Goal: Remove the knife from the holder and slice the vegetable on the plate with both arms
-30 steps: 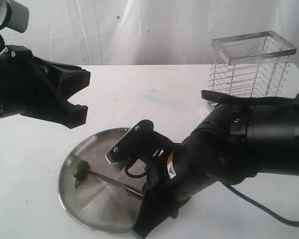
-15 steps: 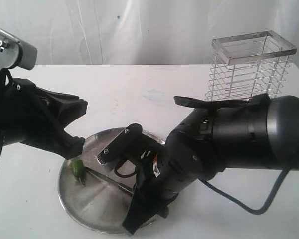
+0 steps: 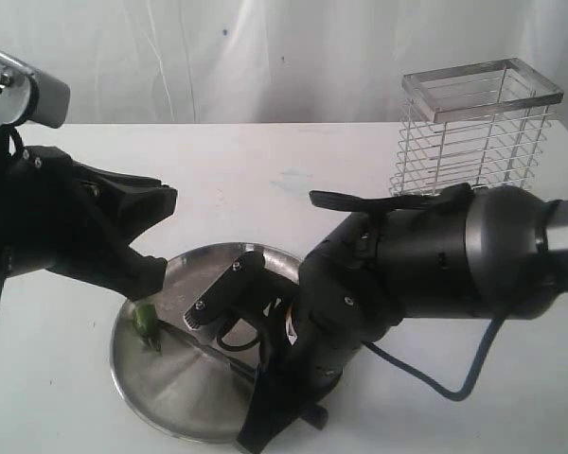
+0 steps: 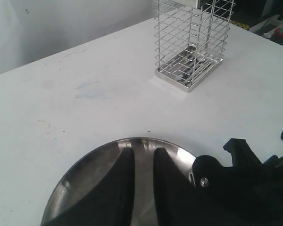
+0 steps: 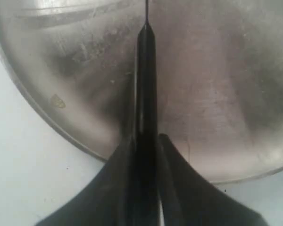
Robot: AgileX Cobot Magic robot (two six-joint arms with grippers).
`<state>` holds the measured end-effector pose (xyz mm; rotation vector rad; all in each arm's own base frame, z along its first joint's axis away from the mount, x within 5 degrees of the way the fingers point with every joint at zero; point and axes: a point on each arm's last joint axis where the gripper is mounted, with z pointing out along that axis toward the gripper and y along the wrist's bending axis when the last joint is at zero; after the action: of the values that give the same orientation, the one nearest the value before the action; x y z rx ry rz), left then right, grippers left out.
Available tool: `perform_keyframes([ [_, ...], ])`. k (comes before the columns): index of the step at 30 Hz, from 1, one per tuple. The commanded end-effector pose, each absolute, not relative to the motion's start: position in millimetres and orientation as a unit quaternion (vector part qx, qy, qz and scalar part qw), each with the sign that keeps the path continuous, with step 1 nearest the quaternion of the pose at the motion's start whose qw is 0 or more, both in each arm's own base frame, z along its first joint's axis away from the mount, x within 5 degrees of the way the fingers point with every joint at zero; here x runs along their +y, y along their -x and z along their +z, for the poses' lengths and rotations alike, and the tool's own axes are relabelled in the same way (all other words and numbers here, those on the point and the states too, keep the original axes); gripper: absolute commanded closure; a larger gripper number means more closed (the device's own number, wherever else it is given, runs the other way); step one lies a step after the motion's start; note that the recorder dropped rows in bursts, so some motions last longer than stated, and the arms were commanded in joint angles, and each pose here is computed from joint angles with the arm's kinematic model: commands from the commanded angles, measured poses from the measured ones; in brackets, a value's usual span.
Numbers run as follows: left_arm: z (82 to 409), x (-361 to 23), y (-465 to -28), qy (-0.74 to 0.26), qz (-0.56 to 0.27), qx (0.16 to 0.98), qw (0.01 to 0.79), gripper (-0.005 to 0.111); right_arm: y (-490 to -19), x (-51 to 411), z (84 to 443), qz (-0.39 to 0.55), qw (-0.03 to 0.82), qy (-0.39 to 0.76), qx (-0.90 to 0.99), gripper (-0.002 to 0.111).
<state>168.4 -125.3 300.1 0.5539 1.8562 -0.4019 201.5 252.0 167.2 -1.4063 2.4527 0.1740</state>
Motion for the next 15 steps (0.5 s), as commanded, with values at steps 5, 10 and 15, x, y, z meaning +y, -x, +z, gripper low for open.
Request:
perform_keyframes([
  [5,301.4,-125.6,-164.8,-0.23,-0.185,0.78,0.551,0.085,-204.4,254.6,173.6,0.058,0.152,0.497,0.852,0.108],
  [10,301.4,-125.6,-164.8,-0.23,-0.185,0.78,0.551,0.085,-205.5,256.1,177.4,0.057,0.149,0.497,0.853,0.108],
  [15,301.4,-125.6,-164.8,-0.23,-0.185,0.78,0.551,0.085,-205.0,255.3,177.3,0.054,0.143,0.502,0.851,0.108],
])
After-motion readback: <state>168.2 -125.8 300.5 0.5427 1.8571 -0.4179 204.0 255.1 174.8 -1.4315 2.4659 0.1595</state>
